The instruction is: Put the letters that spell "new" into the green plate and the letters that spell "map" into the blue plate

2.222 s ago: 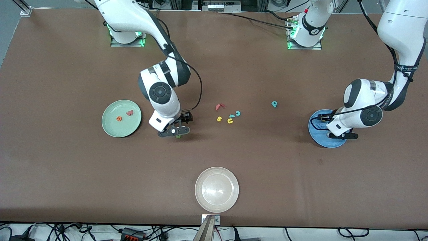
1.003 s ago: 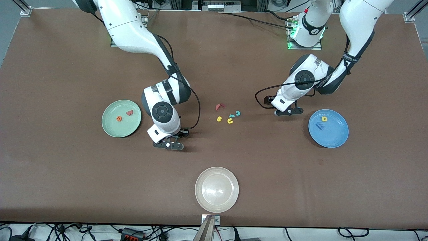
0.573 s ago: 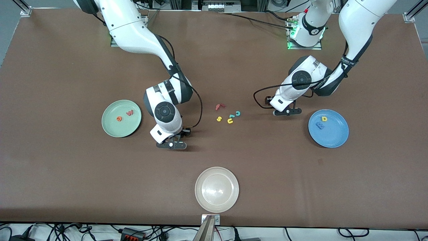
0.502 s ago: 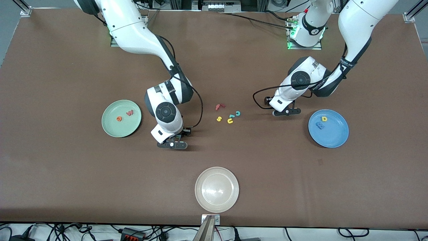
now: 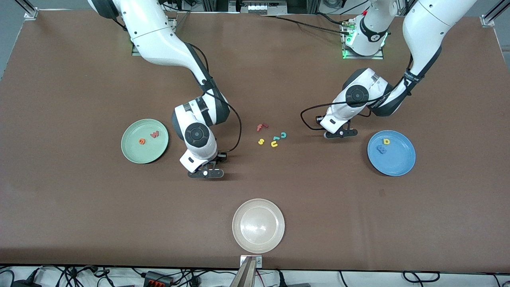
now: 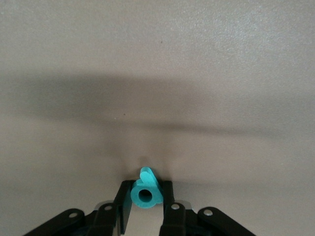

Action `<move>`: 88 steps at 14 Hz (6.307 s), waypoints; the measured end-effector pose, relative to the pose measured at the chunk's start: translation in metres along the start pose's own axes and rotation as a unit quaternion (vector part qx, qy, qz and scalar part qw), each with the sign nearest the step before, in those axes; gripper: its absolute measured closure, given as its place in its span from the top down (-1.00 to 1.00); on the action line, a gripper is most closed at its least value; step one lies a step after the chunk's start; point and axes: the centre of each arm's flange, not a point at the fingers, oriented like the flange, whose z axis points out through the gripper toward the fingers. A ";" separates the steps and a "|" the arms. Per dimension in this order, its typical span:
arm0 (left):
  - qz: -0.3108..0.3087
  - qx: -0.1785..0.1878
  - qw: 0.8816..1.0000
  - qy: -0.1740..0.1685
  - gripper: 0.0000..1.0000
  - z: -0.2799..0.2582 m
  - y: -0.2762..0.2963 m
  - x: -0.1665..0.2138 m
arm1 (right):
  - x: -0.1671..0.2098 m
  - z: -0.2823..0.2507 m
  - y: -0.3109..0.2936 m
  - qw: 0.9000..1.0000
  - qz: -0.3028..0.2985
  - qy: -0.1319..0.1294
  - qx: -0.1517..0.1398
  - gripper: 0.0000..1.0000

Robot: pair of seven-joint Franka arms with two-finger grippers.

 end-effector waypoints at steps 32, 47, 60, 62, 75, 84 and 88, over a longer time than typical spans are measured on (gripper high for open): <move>0.195 0.102 0.975 -0.003 1.00 -0.142 -0.215 0.172 | -0.061 0.001 0.285 0.980 -0.033 -0.196 -0.005 -0.49; 0.135 0.012 0.991 0.009 1.00 -0.439 -0.193 0.111 | 0.001 -0.200 0.328 0.994 0.020 -0.111 0.014 1.00; 0.102 -0.003 0.990 0.095 1.00 -0.423 -0.196 0.053 | -0.017 -0.388 0.438 0.994 0.077 0.035 0.076 1.00; 0.102 -0.003 0.991 0.089 1.00 -0.422 -0.196 0.052 | -0.026 -0.395 0.454 0.993 0.083 0.039 0.075 1.00; 0.115 0.011 0.990 0.083 1.00 -0.432 -0.187 0.046 | -0.056 -0.383 0.443 0.998 0.054 0.002 0.037 1.00; 0.117 0.011 0.989 0.090 1.00 -0.443 -0.186 0.044 | -0.093 -0.377 0.438 0.998 0.053 0.005 0.034 1.00; 0.117 0.011 0.989 0.089 1.00 -0.443 -0.186 0.044 | -0.093 -0.375 0.438 0.998 0.052 0.005 0.033 1.00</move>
